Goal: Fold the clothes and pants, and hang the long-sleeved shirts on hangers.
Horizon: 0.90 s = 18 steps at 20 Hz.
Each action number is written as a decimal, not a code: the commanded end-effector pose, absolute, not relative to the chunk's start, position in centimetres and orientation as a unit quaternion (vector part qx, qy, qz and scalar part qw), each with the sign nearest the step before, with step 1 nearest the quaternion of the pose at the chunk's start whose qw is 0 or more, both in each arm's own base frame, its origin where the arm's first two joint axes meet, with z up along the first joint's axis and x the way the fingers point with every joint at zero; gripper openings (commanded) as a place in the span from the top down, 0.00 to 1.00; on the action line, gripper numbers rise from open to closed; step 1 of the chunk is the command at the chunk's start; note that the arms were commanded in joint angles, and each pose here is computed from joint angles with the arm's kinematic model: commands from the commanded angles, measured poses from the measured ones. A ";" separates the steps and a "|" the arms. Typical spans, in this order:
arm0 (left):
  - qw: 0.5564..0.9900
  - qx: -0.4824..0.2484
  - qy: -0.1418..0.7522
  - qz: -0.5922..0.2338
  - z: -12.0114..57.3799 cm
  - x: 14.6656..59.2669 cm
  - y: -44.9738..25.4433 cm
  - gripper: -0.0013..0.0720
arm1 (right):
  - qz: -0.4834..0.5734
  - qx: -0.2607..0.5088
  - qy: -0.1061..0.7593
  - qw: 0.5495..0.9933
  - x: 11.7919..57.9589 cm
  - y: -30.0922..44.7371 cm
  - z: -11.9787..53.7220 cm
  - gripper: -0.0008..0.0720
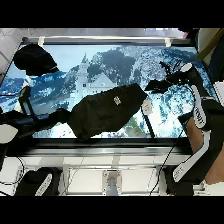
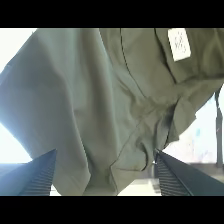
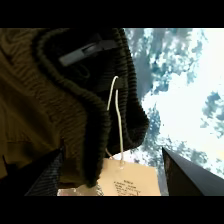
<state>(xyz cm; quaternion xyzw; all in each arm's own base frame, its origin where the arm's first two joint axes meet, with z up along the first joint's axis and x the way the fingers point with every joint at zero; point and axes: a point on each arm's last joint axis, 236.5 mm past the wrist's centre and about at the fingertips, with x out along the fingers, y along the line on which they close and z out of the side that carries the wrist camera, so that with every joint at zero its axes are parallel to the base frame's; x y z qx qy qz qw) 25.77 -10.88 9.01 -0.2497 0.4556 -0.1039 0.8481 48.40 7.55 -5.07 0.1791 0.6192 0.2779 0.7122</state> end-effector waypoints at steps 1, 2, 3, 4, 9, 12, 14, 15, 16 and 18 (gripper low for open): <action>0.847 -0.277 0.446 -0.085 9.6 25.9 -10.3 0.03 | 0.301 0.201 0.626 0.691 48.7 7.7 -7.0 0.04; 0.846 -0.279 0.446 -0.084 9.6 25.9 -10.2 0.03 | 0.305 0.209 0.626 0.687 48.9 7.9 -7.3 0.04; 0.846 -0.279 0.446 -0.084 9.6 25.9 -10.3 0.03 | 0.315 0.216 0.626 0.679 48.8 8.3 -7.4 0.05; 0.846 -0.279 0.446 -0.084 9.6 25.9 -10.3 0.03 | 0.324 0.224 0.626 0.673 48.7 8.7 -7.6 0.05; 0.846 -0.279 0.446 -0.084 9.6 25.9 -10.2 0.03 | 0.340 0.205 0.639 0.658 47.8 10.3 -8.8 0.06; 0.846 -0.279 0.446 -0.084 9.6 25.9 -10.2 0.03 | 0.347 0.188 0.654 0.646 47.1 12.0 -10.1 0.08; 0.846 -0.279 0.446 -0.084 9.6 25.9 -10.2 0.03 | 0.355 0.172 0.663 0.637 46.5 13.5 -10.8 0.09; 0.846 -0.279 0.446 -0.084 9.6 25.9 -10.2 0.03 | 0.355 0.167 0.659 0.641 46.7 14.1 -10.9 0.16; 0.846 -0.279 0.446 -0.084 9.6 25.9 -10.2 0.03 | 0.355 0.163 0.655 0.647 47.0 14.7 -11.0 0.24; 0.847 -0.277 0.446 -0.083 9.5 25.9 -10.2 0.03 | 0.359 0.164 0.647 0.652 47.4 15.7 -10.8 0.59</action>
